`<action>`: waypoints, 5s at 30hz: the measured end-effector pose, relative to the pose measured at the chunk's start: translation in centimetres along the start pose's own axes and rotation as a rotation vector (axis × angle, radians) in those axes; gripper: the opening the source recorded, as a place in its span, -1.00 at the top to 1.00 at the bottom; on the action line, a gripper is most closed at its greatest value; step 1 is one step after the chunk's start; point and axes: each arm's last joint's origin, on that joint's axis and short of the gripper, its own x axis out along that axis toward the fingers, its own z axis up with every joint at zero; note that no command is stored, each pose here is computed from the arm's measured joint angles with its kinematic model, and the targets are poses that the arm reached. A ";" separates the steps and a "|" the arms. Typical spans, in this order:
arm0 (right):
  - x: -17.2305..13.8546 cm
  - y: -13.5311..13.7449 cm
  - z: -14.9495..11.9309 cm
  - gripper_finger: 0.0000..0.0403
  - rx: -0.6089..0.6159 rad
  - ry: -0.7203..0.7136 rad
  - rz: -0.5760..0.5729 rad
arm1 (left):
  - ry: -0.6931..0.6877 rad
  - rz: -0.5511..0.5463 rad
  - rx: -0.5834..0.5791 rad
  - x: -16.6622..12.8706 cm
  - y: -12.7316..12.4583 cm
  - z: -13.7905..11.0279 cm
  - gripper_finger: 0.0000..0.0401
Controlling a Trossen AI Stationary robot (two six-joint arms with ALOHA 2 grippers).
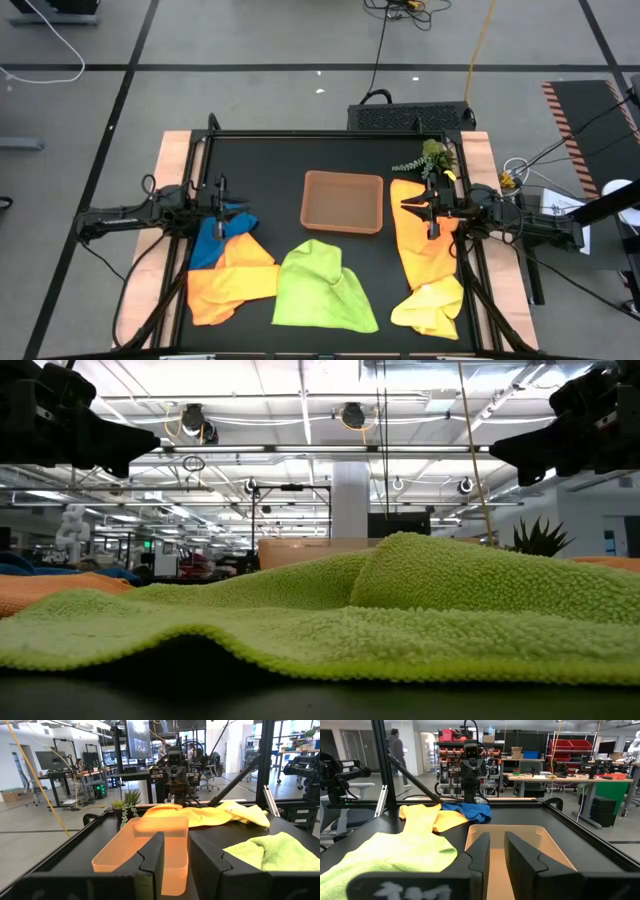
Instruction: Fold microfiber towels
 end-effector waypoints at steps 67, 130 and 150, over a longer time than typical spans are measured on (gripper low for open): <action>0.0 0.0 0.0 0.76 0.000 0.000 0.000 | 0.000 0.000 0.000 0.0 0.0 0.0 0.56; -0.3 0.0 2.3 0.76 0.021 -0.238 0.008 | 0.000 0.000 0.000 0.0 0.0 0.0 0.56; 0.9 -0.3 2.8 0.76 0.027 -0.267 -0.046 | 0.000 0.000 0.000 0.0 0.0 0.0 0.56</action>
